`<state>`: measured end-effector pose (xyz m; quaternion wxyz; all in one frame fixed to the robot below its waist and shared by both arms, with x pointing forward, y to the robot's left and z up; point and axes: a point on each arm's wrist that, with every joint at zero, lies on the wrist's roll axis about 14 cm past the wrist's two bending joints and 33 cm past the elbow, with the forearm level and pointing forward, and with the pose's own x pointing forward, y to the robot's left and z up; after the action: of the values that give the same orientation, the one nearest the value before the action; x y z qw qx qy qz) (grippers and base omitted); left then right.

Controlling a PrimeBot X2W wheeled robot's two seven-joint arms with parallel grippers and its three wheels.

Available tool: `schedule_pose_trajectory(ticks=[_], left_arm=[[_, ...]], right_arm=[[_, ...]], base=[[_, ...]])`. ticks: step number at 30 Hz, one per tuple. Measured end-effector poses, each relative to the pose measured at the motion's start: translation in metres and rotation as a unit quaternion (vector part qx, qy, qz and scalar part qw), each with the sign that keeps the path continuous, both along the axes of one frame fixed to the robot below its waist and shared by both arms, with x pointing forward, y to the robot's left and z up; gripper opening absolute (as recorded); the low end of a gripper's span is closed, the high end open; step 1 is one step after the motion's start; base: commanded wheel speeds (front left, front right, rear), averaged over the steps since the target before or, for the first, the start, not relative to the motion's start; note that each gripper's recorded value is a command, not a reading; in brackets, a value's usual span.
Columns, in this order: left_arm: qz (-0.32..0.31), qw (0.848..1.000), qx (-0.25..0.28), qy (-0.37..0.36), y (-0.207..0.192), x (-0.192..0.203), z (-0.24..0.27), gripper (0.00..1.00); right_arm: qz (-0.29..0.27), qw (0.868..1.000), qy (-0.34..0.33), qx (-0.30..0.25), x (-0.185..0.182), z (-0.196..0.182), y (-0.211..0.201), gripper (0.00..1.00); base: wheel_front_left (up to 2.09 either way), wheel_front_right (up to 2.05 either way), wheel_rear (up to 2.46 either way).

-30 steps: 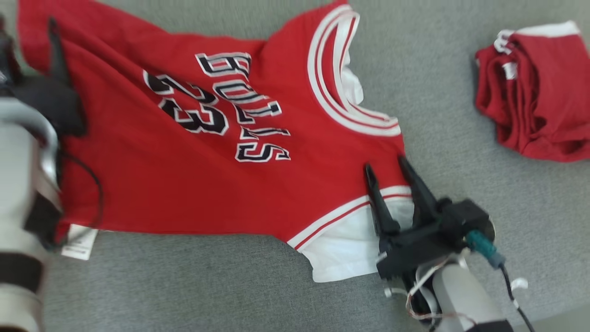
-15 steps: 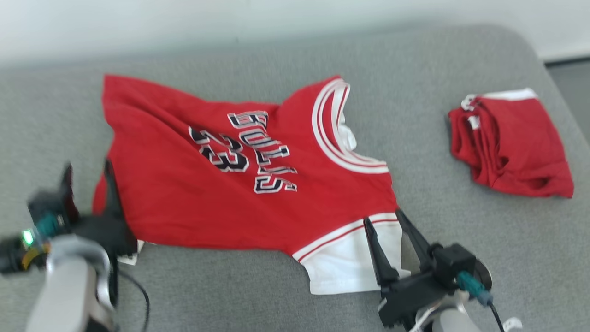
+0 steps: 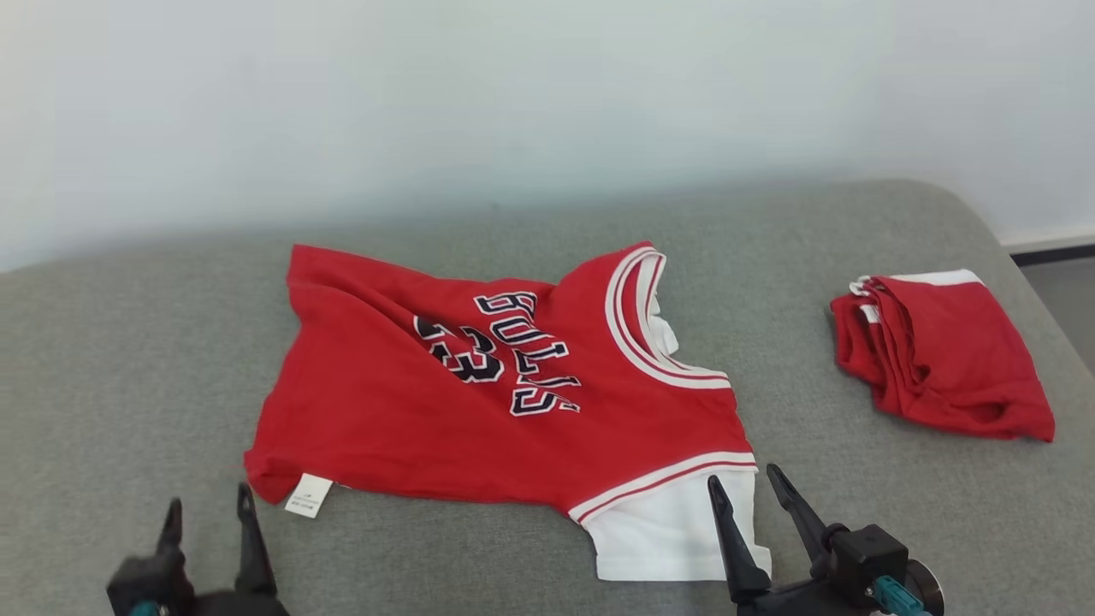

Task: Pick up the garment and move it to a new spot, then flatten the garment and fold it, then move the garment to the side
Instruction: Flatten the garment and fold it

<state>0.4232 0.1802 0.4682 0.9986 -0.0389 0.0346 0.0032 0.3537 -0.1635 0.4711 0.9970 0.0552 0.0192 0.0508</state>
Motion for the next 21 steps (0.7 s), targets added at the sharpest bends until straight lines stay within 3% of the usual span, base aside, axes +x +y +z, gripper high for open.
schedule_pose_trajectory(ticks=[10,21], left_arm=[[0.025,1.0,-0.001,-0.008,0.013,-0.053,-0.002,1.0],[0.013,1.0,0.011,-0.013,0.007,-0.058,0.0,1.0]], right_arm=[[-0.004,1.0,-0.015,0.004,-0.008,0.008,-0.001,1.0],[-0.009,1.0,-0.013,0.004,-0.009,0.007,-0.004,1.0]], base=[[0.0,0.0,0.0],[0.0,0.0,0.0]])
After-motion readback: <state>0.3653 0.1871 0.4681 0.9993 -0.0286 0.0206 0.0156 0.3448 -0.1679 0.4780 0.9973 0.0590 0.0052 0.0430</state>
